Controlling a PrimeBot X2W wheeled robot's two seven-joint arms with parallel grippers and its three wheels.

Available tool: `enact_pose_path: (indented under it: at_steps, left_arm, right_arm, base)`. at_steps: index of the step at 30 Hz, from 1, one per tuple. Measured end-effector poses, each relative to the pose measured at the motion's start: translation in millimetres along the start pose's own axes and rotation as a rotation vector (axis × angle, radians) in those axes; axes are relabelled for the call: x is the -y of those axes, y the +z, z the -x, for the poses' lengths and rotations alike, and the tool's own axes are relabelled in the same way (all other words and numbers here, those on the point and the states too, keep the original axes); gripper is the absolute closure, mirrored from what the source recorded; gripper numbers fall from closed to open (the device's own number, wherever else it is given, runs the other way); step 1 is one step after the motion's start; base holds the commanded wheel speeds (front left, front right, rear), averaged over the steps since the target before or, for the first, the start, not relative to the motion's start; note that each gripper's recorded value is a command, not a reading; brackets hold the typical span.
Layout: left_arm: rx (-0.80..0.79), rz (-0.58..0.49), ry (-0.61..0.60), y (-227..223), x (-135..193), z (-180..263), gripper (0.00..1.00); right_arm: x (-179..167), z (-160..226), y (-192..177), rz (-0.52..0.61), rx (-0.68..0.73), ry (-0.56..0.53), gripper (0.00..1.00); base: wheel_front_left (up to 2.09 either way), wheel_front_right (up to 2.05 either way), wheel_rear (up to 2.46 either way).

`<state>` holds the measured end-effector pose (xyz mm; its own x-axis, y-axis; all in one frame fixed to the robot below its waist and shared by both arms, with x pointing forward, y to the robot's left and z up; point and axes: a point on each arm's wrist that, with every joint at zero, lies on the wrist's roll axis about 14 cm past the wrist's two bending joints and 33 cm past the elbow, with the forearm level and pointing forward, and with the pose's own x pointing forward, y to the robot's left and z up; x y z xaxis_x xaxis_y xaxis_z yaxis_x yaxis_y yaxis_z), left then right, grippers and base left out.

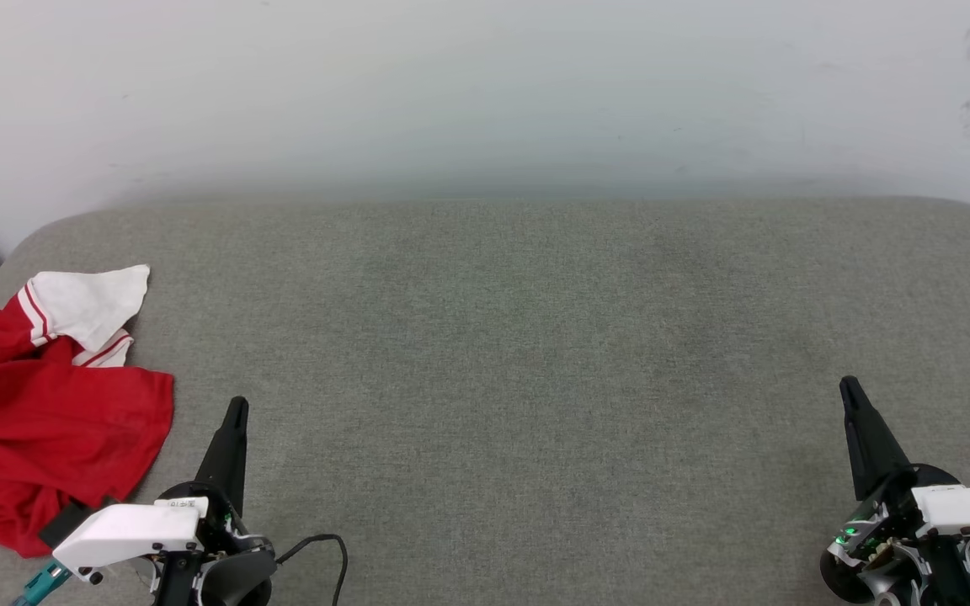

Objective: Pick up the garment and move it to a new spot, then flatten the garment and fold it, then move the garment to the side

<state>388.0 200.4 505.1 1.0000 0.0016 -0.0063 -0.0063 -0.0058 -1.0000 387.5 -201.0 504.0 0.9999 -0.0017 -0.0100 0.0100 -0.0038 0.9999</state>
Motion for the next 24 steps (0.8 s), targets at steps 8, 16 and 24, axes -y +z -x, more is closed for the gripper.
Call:
enact_pose_path:
  at_steps: [8,16,24]
  left_arm:
    - [0.000,0.000,0.000,0.0,0.0,0.0,1.00]
    - [0.000,0.000,0.000,0.0,0.0,0.0,1.00]
    - [0.000,0.003,0.045,-1.1,-15.0,6.3,0.00]
  right_arm:
    - [0.0,0.0,0.0,0.000,0.000,0.000,1.00]
    - [0.0,0.0,0.0,0.000,0.000,0.000,1.00]
    - [15.3,7.0,0.6,-0.002,0.003,-0.045,0.00]
  base:
    - [0.00,0.00,0.00]
    - [0.00,0.00,0.00]
    - [0.00,0.00,0.00]
